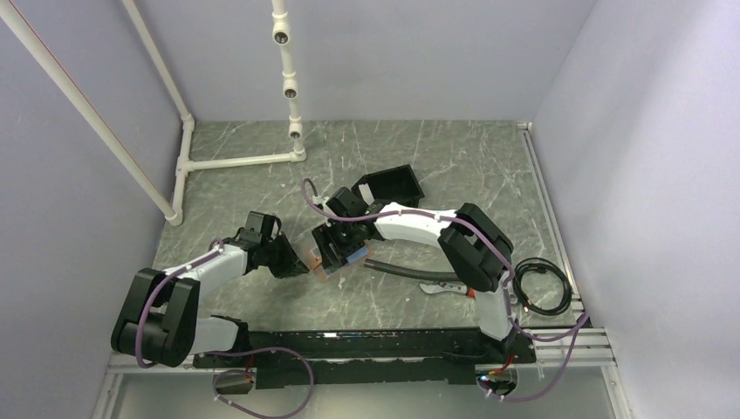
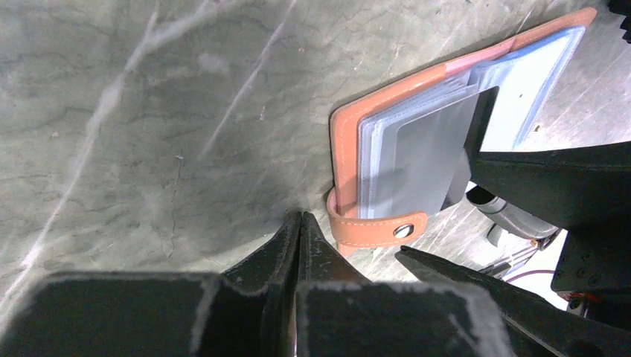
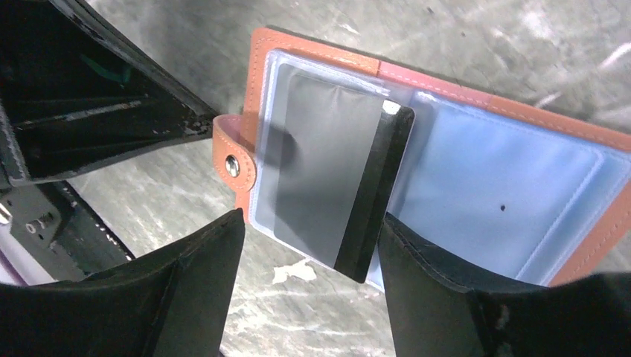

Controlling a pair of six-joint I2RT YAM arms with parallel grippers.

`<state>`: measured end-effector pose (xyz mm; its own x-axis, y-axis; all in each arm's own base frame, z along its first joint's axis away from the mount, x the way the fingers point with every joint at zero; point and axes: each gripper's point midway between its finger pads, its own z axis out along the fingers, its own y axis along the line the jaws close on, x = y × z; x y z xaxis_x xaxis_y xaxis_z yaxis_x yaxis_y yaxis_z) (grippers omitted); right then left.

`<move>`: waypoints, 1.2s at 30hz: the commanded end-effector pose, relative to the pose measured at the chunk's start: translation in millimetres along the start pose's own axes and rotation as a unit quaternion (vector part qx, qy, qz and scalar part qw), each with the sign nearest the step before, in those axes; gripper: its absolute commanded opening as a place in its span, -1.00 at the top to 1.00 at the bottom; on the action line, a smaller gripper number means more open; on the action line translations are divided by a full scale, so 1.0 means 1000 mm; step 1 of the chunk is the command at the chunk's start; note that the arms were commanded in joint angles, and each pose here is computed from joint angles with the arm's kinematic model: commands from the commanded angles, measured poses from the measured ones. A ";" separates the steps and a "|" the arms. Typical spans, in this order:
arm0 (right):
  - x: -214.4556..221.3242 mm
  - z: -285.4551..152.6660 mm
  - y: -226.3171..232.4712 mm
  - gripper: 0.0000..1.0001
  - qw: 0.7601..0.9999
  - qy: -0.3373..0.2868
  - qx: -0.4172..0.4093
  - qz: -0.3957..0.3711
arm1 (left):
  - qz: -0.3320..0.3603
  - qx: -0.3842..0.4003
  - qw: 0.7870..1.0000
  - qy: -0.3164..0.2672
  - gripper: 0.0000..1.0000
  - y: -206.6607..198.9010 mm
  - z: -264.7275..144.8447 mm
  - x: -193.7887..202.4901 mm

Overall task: Put the credit cards into the card holder
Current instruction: Insert the credit card into the card holder.

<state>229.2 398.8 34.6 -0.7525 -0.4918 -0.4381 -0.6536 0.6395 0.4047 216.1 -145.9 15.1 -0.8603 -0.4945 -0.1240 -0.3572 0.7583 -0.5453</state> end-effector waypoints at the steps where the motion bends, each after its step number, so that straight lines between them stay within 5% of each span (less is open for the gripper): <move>1: -0.008 -0.028 -0.006 -0.40 0.999 -0.008 0.049 -0.008 | 0.005 -0.011 1.000 0.010 0.88 0.007 0.005 0.005; 11: -0.012 -0.022 0.000 -0.42 1.000 -0.013 0.021 -0.014 | 0.004 0.005 1.000 0.016 0.88 0.002 0.007 0.006; 20: -0.017 -0.012 0.050 -0.04 0.997 -0.019 -0.057 -0.040 | -0.010 0.031 0.999 0.034 0.90 -0.007 0.017 0.009; 24: -0.021 -0.020 0.070 -0.04 0.991 -0.026 -0.124 -0.031 | -0.010 0.030 0.999 0.028 0.90 -0.009 0.016 0.006; 27: -0.029 -0.037 0.052 -0.06 0.988 -0.051 -0.145 0.013 | -0.008 0.023 0.999 0.023 0.90 -0.006 0.011 0.006; 31: -0.030 -0.055 0.015 -0.20 0.996 -0.064 -0.069 0.009 | 0.000 0.001 1.000 0.010 0.86 0.002 0.003 0.006; 36: -0.016 -0.039 -0.014 -0.35 0.999 -0.032 -0.034 0.012 | 0.000 0.002 1.000 0.009 0.84 0.003 0.003 0.006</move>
<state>246.8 378.5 71.2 -0.7934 -0.3944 -0.4635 -0.6039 0.6048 0.5191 216.0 -154.1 16.5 -0.8640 -0.4935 -0.0993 -0.3532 0.7348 -0.5790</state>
